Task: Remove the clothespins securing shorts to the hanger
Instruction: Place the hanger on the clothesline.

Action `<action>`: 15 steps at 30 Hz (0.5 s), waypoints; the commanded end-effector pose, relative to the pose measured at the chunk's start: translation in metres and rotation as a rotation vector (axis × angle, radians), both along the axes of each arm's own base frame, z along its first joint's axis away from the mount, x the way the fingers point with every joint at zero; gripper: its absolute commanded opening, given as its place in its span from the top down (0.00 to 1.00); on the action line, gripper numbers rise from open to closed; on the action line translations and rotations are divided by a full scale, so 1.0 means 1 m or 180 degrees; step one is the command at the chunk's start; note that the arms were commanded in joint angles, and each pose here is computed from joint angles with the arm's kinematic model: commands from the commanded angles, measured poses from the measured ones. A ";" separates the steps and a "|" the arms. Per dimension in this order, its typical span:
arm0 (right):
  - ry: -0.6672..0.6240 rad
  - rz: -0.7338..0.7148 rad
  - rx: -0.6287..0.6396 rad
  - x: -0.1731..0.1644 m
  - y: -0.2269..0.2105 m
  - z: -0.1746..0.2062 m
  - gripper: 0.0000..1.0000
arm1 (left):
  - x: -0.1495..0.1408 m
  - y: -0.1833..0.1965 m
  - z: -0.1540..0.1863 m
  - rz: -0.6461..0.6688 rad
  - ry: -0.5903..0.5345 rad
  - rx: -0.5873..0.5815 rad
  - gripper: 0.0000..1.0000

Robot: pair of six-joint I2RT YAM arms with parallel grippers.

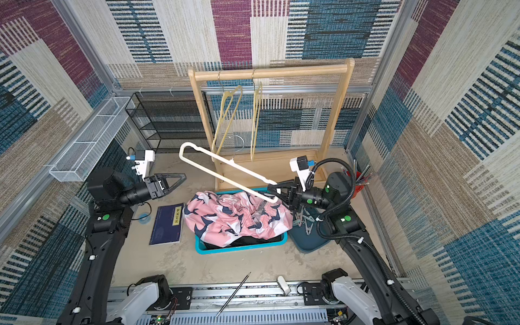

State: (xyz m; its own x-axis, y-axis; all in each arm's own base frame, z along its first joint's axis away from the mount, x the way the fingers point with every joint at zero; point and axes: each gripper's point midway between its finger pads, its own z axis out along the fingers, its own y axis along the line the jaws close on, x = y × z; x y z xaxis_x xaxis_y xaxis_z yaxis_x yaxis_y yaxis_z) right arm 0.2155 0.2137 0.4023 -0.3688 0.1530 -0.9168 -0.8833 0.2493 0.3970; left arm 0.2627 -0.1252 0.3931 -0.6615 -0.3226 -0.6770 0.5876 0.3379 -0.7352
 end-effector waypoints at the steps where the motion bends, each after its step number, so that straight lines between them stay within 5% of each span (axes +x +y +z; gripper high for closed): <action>1: -0.0210 -0.0336 0.0022 0.007 -0.009 0.025 1.00 | 0.003 0.003 0.000 0.0079 -0.0077 0.0091 0.09; 8: -0.0770 -0.0877 0.0140 0.000 -0.032 0.096 1.00 | 0.003 0.004 0.003 0.0111 -0.0086 0.0097 0.09; 15: -0.0894 -0.1869 0.0056 0.013 -0.073 0.118 1.00 | 0.003 0.005 0.003 0.0145 -0.0078 0.0138 0.09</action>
